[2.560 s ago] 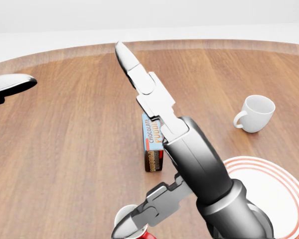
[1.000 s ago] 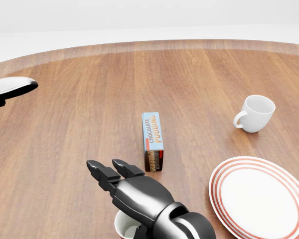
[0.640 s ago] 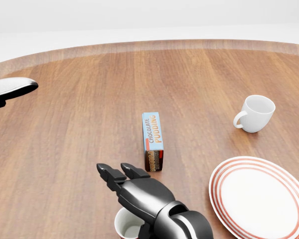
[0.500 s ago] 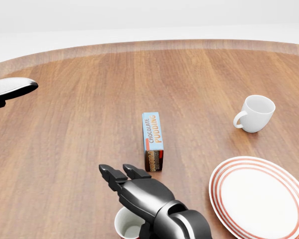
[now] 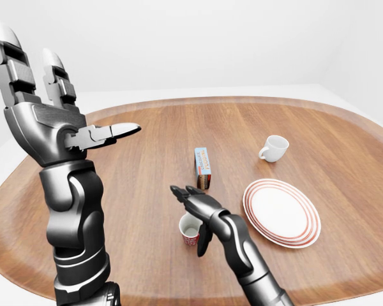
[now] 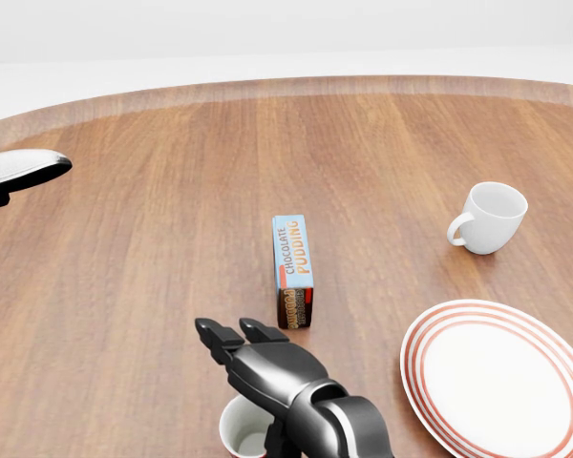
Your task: Pick up the red mug and put it on the plate
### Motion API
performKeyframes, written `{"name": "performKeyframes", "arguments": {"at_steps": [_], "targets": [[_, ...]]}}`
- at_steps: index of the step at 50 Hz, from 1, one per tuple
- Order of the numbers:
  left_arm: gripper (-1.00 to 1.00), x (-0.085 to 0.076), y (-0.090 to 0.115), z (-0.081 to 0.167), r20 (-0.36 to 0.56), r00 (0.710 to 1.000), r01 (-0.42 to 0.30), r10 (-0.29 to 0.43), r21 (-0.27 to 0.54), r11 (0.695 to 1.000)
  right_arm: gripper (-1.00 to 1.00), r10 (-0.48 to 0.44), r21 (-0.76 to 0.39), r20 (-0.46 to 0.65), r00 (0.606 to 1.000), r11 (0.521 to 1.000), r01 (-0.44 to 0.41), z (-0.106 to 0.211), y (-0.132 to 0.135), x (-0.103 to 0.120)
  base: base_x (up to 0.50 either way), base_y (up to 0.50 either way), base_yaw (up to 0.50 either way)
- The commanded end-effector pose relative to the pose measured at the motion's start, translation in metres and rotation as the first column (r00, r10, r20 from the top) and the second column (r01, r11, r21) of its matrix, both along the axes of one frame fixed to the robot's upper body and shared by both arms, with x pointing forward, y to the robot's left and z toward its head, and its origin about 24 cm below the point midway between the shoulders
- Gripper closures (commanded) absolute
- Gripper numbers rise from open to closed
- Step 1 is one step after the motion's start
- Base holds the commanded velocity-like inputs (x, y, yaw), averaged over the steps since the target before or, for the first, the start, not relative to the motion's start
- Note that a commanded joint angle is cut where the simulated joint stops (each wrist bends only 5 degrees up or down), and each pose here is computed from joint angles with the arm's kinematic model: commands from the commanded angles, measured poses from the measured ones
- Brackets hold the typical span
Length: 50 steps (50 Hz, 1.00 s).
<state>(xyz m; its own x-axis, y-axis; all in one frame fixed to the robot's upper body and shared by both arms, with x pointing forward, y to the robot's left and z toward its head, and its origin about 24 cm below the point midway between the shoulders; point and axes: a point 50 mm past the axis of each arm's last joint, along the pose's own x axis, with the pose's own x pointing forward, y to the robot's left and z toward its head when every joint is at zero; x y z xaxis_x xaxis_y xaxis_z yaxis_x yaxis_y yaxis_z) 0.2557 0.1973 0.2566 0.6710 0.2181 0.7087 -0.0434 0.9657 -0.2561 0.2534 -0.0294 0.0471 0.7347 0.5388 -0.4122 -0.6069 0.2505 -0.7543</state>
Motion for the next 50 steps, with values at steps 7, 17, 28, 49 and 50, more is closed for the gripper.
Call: {"name": "performKeyframes", "arguments": {"at_steps": [7, 17, 28, 49, 50], "targets": [[-1.00, 0.001, 0.001, -0.001, -0.005, 1.000, -0.001, 0.001, 0.000, 1.000, -1.00, -0.035, -0.033, -0.014, 0.999, 0.999, 0.034, -0.014, -0.001, 0.008, 0.00, 0.00, 0.00], [-1.00, 0.002, 0.001, -0.001, -0.010, 1.000, -0.002, 0.002, 0.000, 1.000, -1.00, -0.046, -0.046, -0.039, 0.998, 0.998, 0.044, -0.022, -0.002, 0.013, 0.00, 0.00, 0.00], [-1.00, 0.002, 0.001, -0.002, -0.014, 1.000, -0.003, 0.003, 0.001, 1.000, -1.00, -0.064, -0.052, -0.085, 0.994, 0.997, 0.059, -0.038, 0.000, 0.015, 0.00, 0.00, 0.00], [-1.00, 0.005, 0.001, -0.005, -0.029, 1.000, -0.006, 0.006, 0.005, 1.000, 1.00, -0.074, -0.091, -0.130, 0.989, 0.994, 0.062, -0.052, -0.003, 0.015, 0.00, 0.00, 0.00], [-1.00, 0.005, 0.001, -0.005, -0.029, 1.000, -0.005, 0.006, 0.005, 1.000, 1.00, -0.074, -0.092, -0.133, 0.988, 0.994, 0.062, -0.052, -0.003, 0.015, 0.00, 0.00, 0.00]]}}
